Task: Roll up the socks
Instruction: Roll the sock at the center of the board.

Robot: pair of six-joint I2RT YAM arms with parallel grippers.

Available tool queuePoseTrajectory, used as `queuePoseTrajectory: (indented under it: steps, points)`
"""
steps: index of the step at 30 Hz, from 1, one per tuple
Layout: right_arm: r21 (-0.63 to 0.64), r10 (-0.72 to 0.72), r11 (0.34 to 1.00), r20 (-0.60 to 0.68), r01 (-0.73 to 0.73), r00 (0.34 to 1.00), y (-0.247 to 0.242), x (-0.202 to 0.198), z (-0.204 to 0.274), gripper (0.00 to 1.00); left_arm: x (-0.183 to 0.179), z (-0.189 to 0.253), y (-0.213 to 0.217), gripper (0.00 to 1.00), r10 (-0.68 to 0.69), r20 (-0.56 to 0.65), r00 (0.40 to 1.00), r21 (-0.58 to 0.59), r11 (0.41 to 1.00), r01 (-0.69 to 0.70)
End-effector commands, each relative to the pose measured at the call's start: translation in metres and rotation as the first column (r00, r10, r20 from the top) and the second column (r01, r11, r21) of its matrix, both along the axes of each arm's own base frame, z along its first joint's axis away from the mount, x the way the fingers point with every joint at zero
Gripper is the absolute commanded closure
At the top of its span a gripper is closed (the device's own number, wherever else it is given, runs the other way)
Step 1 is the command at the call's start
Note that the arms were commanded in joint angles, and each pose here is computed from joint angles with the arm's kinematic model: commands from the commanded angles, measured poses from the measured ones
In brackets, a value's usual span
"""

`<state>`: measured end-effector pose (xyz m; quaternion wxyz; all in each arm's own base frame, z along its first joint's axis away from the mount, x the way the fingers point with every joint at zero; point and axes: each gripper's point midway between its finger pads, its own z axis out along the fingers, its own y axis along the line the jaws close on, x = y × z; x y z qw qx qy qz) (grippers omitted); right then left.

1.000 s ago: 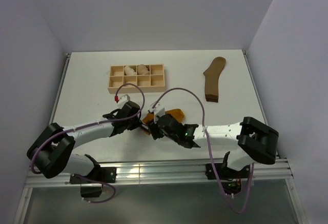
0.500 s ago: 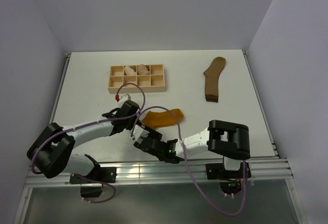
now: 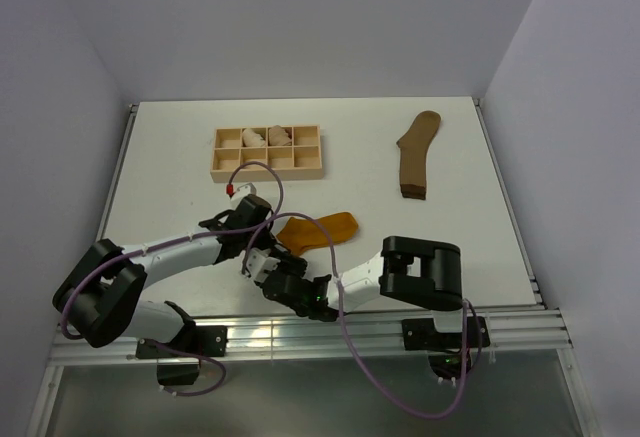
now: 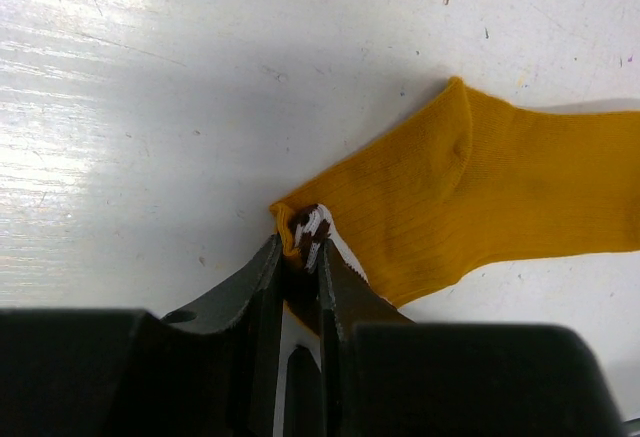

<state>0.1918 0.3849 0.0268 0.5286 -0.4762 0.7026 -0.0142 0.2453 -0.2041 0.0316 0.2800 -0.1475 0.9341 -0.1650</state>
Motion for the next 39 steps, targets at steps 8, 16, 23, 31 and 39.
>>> queuePoseTrajectory:
  steps: [8,16,23,31,39]
  points:
    - [0.023,-0.015,1.000,-0.034,0.016,0.999,0.008,0.003,-0.015,0.81,-0.001,0.007,-0.015,0.91,-0.052,-0.010,0.999,-0.053,0.997,0.051]
    - [0.083,-0.025,0.996,-0.166,0.039,0.986,0.005,-0.002,-0.015,1.00,0.005,0.018,-0.004,0.61,0.035,0.025,0.999,-0.084,0.996,-0.033]
    - [0.168,-0.042,0.981,-0.322,0.101,0.946,-0.007,-0.006,-0.014,1.00,0.009,0.024,0.018,0.25,0.156,0.047,0.987,-0.134,0.980,-0.148]
    - [0.281,-0.044,0.939,-0.471,0.197,0.881,-0.023,-0.001,-0.004,1.00,0.011,0.038,0.040,0.20,0.276,0.084,0.958,-0.228,0.941,-0.251]
    - [0.403,0.055,0.863,-0.676,0.306,0.735,-0.024,0.006,0.008,1.00,0.006,0.054,0.033,0.22,0.222,0.161,0.962,-0.309,0.937,-0.164]
